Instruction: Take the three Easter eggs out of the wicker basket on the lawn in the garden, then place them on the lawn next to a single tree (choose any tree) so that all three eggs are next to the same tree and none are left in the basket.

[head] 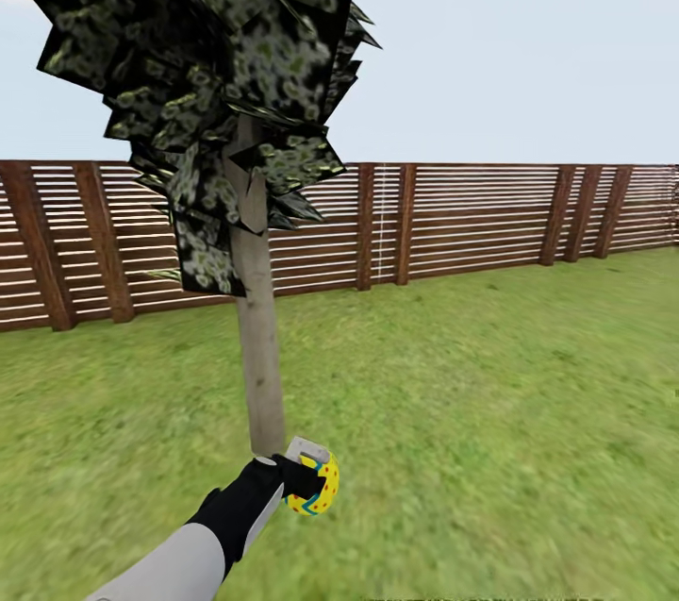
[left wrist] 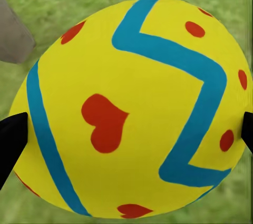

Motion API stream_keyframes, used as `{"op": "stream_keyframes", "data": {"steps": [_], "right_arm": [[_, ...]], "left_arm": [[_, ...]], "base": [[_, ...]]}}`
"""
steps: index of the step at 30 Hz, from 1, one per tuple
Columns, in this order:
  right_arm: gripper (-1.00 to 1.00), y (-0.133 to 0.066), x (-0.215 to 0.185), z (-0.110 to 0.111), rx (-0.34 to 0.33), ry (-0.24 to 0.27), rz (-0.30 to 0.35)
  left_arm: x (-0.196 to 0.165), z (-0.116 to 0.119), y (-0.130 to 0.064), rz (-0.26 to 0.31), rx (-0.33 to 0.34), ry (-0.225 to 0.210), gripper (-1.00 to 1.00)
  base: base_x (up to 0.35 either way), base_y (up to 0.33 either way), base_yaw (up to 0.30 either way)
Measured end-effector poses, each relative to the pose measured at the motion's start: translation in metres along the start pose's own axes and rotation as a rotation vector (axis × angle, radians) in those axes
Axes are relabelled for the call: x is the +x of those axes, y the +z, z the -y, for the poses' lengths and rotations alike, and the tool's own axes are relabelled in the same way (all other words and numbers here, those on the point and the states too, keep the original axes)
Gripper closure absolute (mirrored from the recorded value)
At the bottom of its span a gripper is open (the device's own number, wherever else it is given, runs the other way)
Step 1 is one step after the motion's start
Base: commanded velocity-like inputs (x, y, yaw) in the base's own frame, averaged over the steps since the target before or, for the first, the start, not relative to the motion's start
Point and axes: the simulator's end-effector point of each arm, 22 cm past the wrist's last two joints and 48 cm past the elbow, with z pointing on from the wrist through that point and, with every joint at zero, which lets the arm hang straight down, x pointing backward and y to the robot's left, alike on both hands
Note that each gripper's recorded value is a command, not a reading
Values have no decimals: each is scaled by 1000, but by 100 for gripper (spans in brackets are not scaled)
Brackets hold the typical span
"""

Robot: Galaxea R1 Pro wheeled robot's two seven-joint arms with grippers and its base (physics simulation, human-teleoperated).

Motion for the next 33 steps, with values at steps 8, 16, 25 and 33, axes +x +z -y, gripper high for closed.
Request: {"op": "stream_keyframes", "data": {"steps": [8, 16, 25, 33], "right_arm": [[-100, -8, -5, -4, 6, 0, -9], [-100, -15, -8, -9, 9, -1, -20], [-100, -23, -11, -14, 14, -2, -32], [-100, -31, -15, -17, 20, -1, -40]], "left_arm": [[-4, 8, -6, -10, 43, -3, 100], [-7, 9, -12, -22, 48, -6, 100], [-13, -16, -19, -29, -74, -27, 100], [-16, 11, -24, -39, 56, -59, 100]], "base": [[0, 0, -191], [0, 0, -155], [0, 0, -143], [0, 0, -143]]}}
